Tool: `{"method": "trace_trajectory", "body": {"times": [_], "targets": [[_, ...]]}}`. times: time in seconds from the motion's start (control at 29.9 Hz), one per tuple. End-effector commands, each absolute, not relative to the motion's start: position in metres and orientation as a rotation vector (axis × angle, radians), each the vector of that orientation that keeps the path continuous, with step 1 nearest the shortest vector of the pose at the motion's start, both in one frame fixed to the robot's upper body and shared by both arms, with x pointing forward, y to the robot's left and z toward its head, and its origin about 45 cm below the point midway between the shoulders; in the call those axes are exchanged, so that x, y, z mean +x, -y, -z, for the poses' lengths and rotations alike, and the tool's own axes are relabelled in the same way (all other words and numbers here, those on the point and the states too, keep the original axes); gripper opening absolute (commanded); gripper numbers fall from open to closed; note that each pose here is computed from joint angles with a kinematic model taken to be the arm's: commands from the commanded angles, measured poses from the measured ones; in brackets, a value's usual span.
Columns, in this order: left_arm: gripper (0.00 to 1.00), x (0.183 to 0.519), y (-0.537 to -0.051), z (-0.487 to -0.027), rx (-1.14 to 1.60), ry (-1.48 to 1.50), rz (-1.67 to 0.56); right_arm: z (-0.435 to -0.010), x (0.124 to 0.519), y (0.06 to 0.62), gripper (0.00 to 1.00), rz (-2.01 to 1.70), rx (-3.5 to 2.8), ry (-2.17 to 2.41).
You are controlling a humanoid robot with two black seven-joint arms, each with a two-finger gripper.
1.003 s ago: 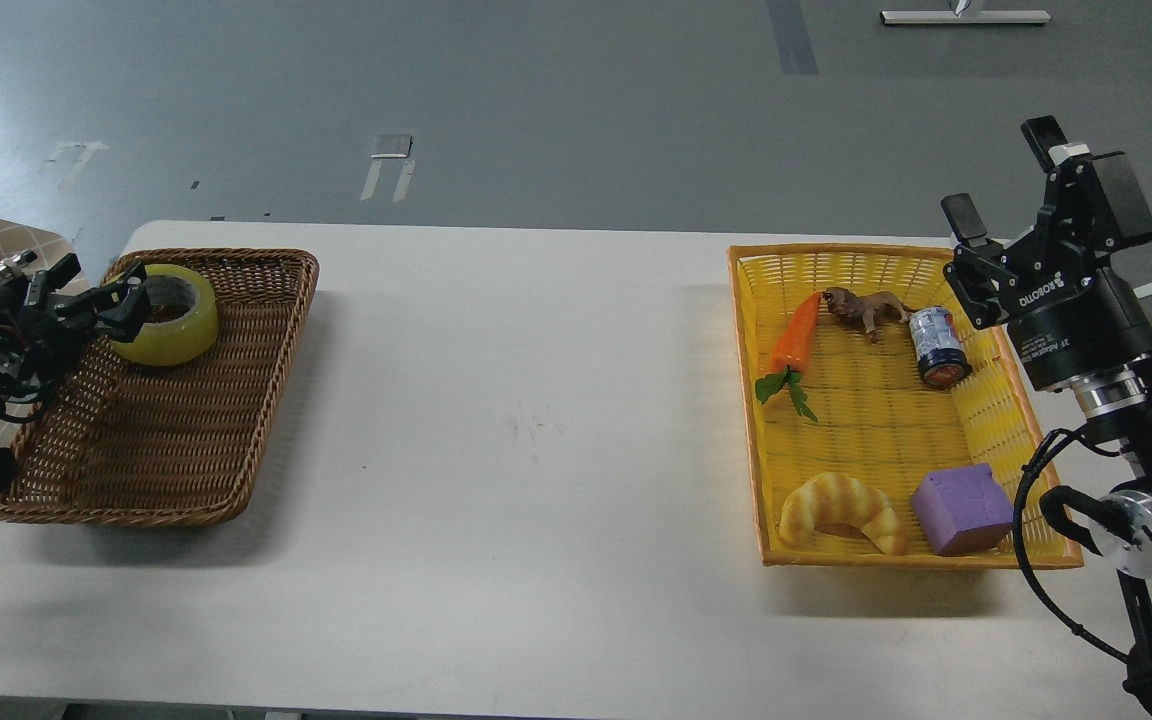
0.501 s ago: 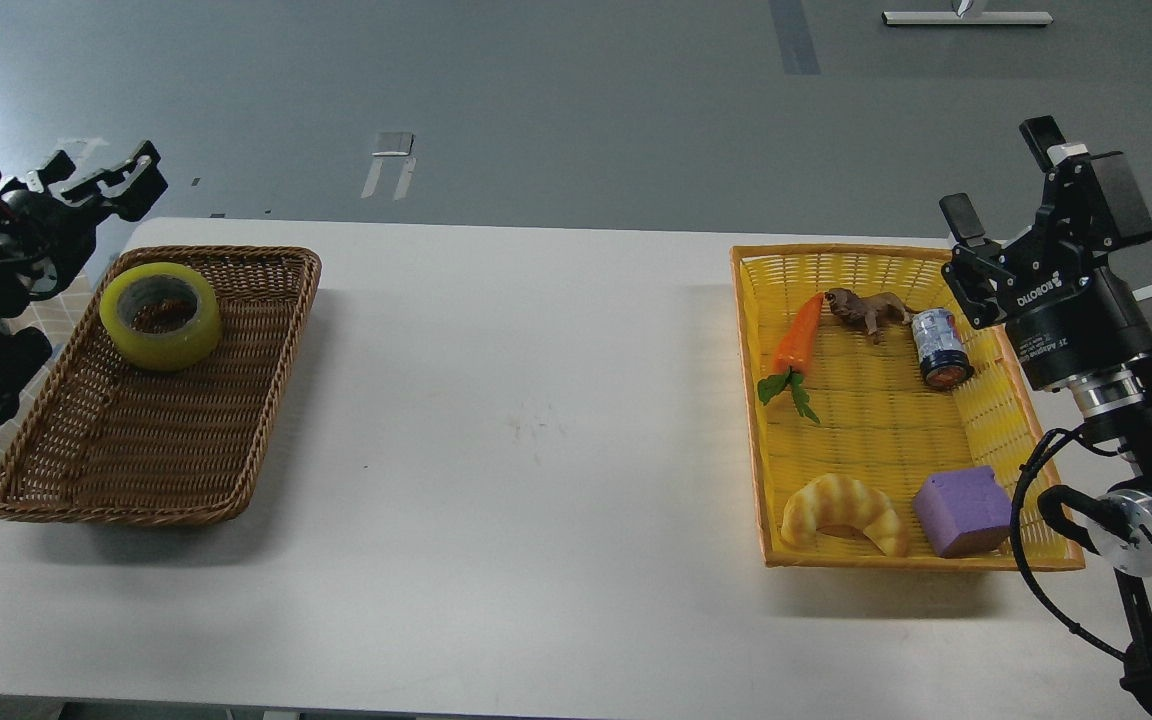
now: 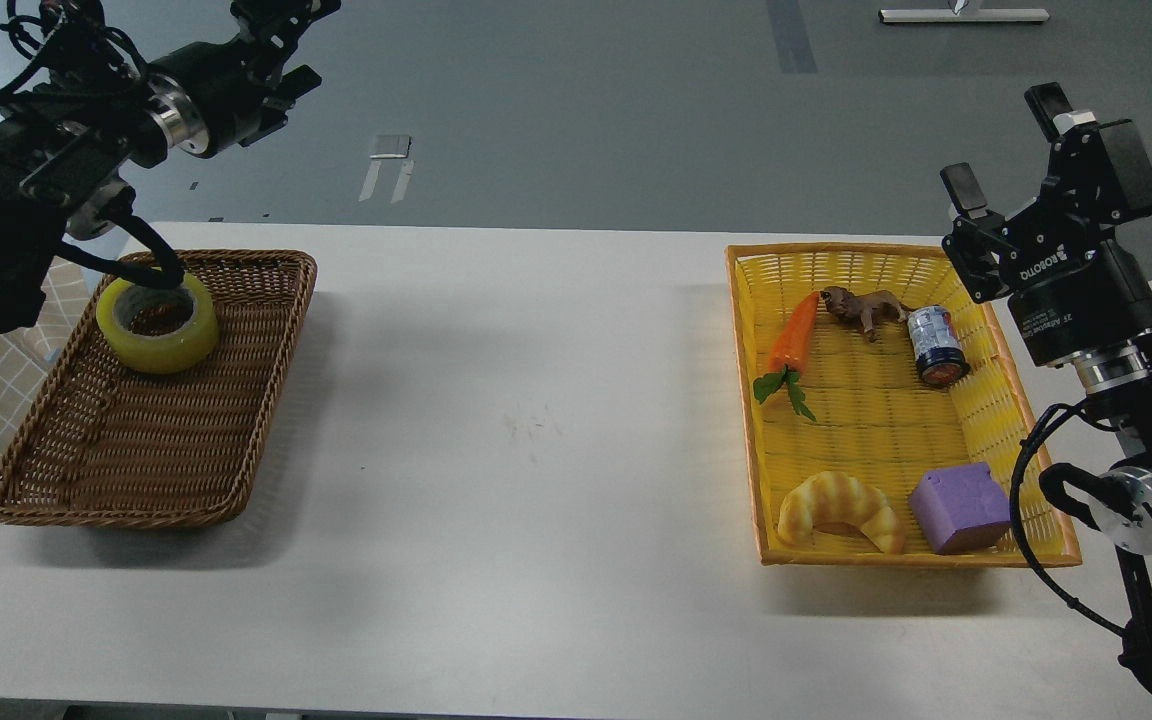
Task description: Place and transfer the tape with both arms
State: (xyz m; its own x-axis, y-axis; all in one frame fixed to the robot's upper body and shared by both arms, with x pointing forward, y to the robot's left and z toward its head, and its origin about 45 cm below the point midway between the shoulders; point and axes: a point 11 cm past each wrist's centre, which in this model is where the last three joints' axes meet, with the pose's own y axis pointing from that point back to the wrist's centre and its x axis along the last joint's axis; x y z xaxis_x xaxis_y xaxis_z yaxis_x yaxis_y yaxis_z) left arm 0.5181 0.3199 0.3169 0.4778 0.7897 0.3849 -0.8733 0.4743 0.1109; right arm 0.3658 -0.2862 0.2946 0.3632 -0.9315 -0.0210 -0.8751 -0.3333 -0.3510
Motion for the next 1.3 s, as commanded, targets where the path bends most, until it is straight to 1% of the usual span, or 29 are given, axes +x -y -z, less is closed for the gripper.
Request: {"method": "trace_trajectory", "body": {"times": [0.0,0.1,0.17,0.27,0.4,0.5,0.6,0.64,0.7,0.8,0.9,1.07,1.14,1.27], "targets": [[0.98,0.513,-0.268,-0.320,0.191,0.252,-0.924,-0.301,0.370,0.281,0.99,0.274,-2.323,-1.578],[0.98,0.501,-0.222,-0.332,0.071,0.217,-0.812,-0.307,0.373,0.278,0.99,0.287,-2.322,-1.562],[0.98,0.485,-0.186,-0.350,-0.045,0.195,-0.722,-0.310,0.376,0.276,0.99,0.289,-2.332,-1.561],[0.98,0.478,-0.168,-0.363,-0.142,0.192,-0.732,-0.316,0.380,0.271,0.99,0.286,-2.323,-1.578],[0.98,0.473,-0.164,-0.355,-0.154,0.178,-0.754,-0.324,0.391,0.260,0.99,0.297,-2.362,-1.609],[0.98,0.469,-0.176,-0.321,-0.103,0.142,-0.798,-0.336,0.400,0.241,0.99,0.354,-2.419,-1.616],[0.98,0.464,-0.187,-0.299,-0.052,0.120,-0.804,-0.338,0.405,0.227,0.99,0.347,-2.481,-1.611],[0.98,0.463,-0.194,-0.298,-0.041,0.114,-0.795,-0.336,0.406,0.222,0.99,0.336,-2.519,-1.607],[0.98,0.462,-0.214,-0.304,-0.046,0.098,-0.779,-0.333,0.401,0.209,1.00,0.333,-2.576,-1.563],[0.98,0.463,-0.223,-0.319,-0.098,0.079,-0.748,-0.341,0.391,0.204,1.00,0.372,-2.588,-1.521],[0.98,0.468,-0.221,-0.341,-0.182,0.095,-0.761,-0.343,0.388,0.211,1.00,0.421,-2.611,-1.523],[0.98,0.470,-0.220,-0.360,-0.264,0.099,-0.766,-0.358,0.392,0.212,1.00,0.446,-2.564,-1.532],[0.98,0.462,-0.225,-0.343,-0.327,0.037,-0.802,-0.365,0.395,0.206,1.00,0.430,-2.530,-1.520],[0.98,0.454,-0.225,-0.343,-0.428,-0.007,-0.817,-0.363,0.398,0.202,1.00,0.410,-2.522,-1.512]]}}
